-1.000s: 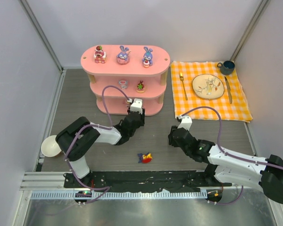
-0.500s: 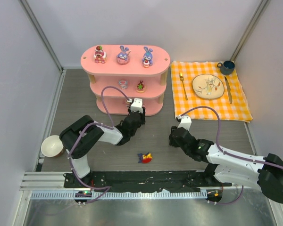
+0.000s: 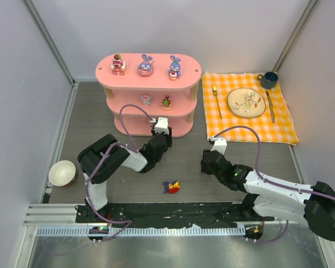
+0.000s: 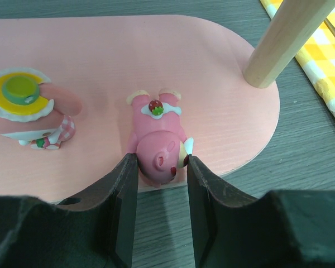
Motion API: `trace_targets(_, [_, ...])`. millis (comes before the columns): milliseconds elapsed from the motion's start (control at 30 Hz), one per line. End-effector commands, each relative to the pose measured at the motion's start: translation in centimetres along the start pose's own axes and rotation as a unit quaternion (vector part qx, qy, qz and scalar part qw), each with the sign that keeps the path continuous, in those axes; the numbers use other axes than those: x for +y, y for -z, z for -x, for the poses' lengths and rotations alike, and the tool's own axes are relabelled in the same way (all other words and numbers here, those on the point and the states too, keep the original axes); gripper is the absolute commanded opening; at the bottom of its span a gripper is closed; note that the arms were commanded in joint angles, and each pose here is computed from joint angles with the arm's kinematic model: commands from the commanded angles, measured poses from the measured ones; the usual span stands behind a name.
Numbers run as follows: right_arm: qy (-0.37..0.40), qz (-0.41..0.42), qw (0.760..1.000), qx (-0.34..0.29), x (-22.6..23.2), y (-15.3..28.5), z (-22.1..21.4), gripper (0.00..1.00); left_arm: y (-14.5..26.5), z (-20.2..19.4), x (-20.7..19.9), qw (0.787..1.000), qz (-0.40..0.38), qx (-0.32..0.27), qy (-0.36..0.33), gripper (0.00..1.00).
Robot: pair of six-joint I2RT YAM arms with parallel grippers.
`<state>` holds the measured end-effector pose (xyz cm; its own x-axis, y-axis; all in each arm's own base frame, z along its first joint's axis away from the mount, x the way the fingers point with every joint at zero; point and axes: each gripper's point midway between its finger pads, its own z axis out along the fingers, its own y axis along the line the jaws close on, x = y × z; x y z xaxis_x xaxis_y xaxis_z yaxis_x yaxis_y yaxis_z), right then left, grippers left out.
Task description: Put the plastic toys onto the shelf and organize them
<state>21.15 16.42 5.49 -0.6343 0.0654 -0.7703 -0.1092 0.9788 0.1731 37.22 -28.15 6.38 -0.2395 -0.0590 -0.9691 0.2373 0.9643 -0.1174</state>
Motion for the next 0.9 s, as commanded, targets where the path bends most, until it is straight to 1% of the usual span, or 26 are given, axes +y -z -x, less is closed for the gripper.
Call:
trace_targets(0, [0.002,0.002,1.000,-0.009,0.19,-0.05,0.72,0.41,-0.83,2.57,0.11,0.999,0.013,-0.051,0.014,0.03])
trace_targets(67, [0.001,0.004,1.000,-0.008,0.25,-0.03,0.72,0.40,-0.94,2.37,0.03,0.999,0.011,-0.049,0.011,0.05])
trace_targets(100, [0.002,0.002,1.000,-0.007,0.16,-0.07,0.65,0.40,-0.97,2.32,-0.01,0.999,0.010,-0.048,0.011,0.12])
trace_targets(233, [0.001,0.002,1.000,-0.007,0.12,-0.06,0.66,0.41,-1.04,2.34,-0.24,0.999,0.005,-0.048,0.010,0.28])
trace_targets(267, [0.000,0.004,1.000,-0.006,0.18,-0.08,0.62,0.40,-1.05,2.30,-0.24,0.999,0.005,-0.048,0.010,0.33])
trace_targets(367, [0.000,0.003,1.000,-0.006,0.13,-0.10,0.64,0.40,-1.04,2.27,-0.13,0.999,0.006,-0.048,0.010,0.38])
trace_targets(500, [-0.001,0.003,1.000,-0.006,0.13,-0.09,0.67,0.40,-0.99,2.35,-0.12,0.999,0.005,-0.050,0.011,0.48])
trace_targets(533, [0.000,0.002,1.000,-0.005,0.06,-0.10,0.66,0.40,-0.99,2.35,-0.12,0.999,0.005,-0.050,0.011,0.51])
trace_targets(567, [-0.001,0.003,1.000,-0.005,0.10,-0.08,0.68,0.41,-0.98,2.46,-0.12,0.999,0.006,-0.052,0.012,0.58])
trace_targets(667, [-0.002,0.004,1.000,-0.004,0.07,-0.10,0.61,0.41,-0.98,2.40,0.04,0.999,0.008,-0.052,0.012,0.68])
trace_targets(867, [-0.002,0.003,1.000,-0.004,0.05,-0.13,0.62,0.40,-0.91,2.49,0.11,0.998,0.009,-0.054,0.014,0.72])
